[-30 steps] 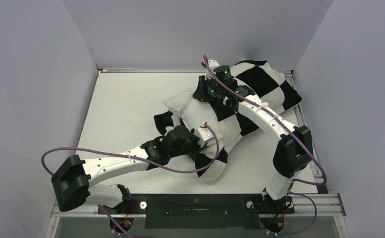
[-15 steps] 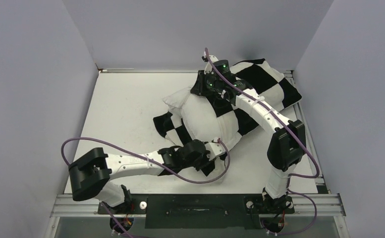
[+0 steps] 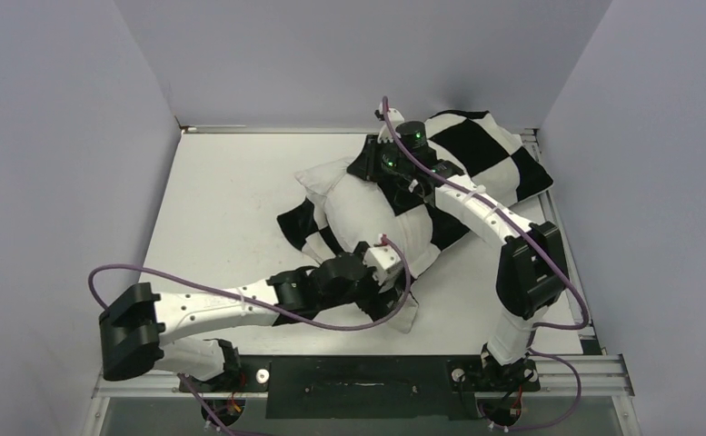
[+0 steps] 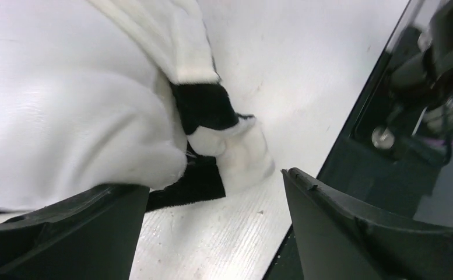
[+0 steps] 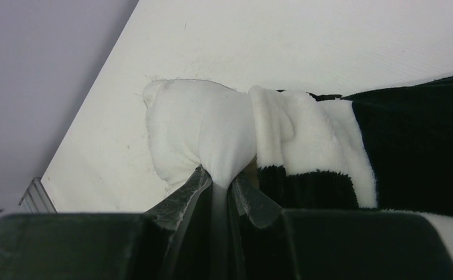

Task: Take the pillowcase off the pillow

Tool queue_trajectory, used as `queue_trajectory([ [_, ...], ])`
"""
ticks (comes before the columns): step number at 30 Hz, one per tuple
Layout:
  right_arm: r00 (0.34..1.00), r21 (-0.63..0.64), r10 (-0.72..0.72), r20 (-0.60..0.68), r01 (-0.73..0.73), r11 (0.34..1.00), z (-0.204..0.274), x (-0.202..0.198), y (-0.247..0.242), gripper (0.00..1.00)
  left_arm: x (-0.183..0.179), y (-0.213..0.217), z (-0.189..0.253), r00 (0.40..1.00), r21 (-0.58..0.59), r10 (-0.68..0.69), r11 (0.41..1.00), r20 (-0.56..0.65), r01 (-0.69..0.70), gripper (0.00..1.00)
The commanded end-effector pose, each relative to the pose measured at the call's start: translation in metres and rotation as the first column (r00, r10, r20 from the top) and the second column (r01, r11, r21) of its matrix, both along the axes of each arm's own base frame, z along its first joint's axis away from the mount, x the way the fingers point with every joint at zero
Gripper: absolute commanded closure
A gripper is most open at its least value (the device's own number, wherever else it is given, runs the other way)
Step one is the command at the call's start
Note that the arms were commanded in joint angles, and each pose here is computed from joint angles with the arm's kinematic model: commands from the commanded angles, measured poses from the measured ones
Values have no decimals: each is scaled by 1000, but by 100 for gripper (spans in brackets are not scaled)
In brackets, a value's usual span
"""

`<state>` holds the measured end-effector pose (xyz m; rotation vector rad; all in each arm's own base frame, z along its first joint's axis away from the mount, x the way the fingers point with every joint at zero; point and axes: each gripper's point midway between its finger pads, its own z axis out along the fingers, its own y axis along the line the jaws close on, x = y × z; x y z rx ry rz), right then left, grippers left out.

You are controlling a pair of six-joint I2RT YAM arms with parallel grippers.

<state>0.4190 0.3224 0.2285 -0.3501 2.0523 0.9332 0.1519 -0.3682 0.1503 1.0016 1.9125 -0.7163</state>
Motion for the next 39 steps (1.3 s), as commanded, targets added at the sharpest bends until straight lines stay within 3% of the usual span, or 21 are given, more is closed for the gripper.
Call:
queue_trajectory([
  [1, 974, 115, 20, 225, -47, 992, 84, -7, -1, 93, 27, 15, 63, 977, -211, 183, 956, -111, -203, 12],
  [6, 975, 103, 16, 224, -40, 994, 80, -10, -5, 93, 59, 51, 67, 892, -237, 353, 875, -282, -422, 7],
  [11, 977, 98, 5, 213, -27, 995, 76, -11, -8, 92, 82, 56, 64, 823, -232, 405, 824, -399, -517, 5],
  [13, 977, 97, 5, 212, -26, 995, 76, -13, -8, 92, 86, 53, 58, 804, -216, 408, 819, -433, -532, 2],
  [19, 979, 101, -3, 203, -18, 995, 72, -15, -6, 92, 91, 42, 35, 770, -150, 416, 828, -483, -541, 4],
  [25, 981, 119, 0, 195, -23, 993, 71, -18, 2, 91, 98, 29, 28, 764, -176, 397, 821, -509, -543, 0],
  [27, 981, 119, 5, 195, -28, 993, 71, -20, 3, 91, 96, 22, 28, 771, -194, 361, 831, -524, -521, 12],
  [31, 980, 103, 4, 198, -25, 994, 71, -23, 0, 87, 97, 16, 43, 793, -262, 320, 823, -519, -504, 63],
  [35, 975, 74, -6, 224, -11, 997, 76, -26, -9, 81, 97, 17, 62, 815, -312, 297, 816, -497, -487, 93],
  [36, 977, 55, -7, 213, -5, 998, 74, -29, -13, 77, 98, 19, 66, 818, -317, 297, 814, -492, -487, 100],
  [39, 973, 16, -20, 228, 16, 1000, 77, -34, -27, 63, 100, 21, 82, 830, -337, 294, 810, -475, -480, 100],
])
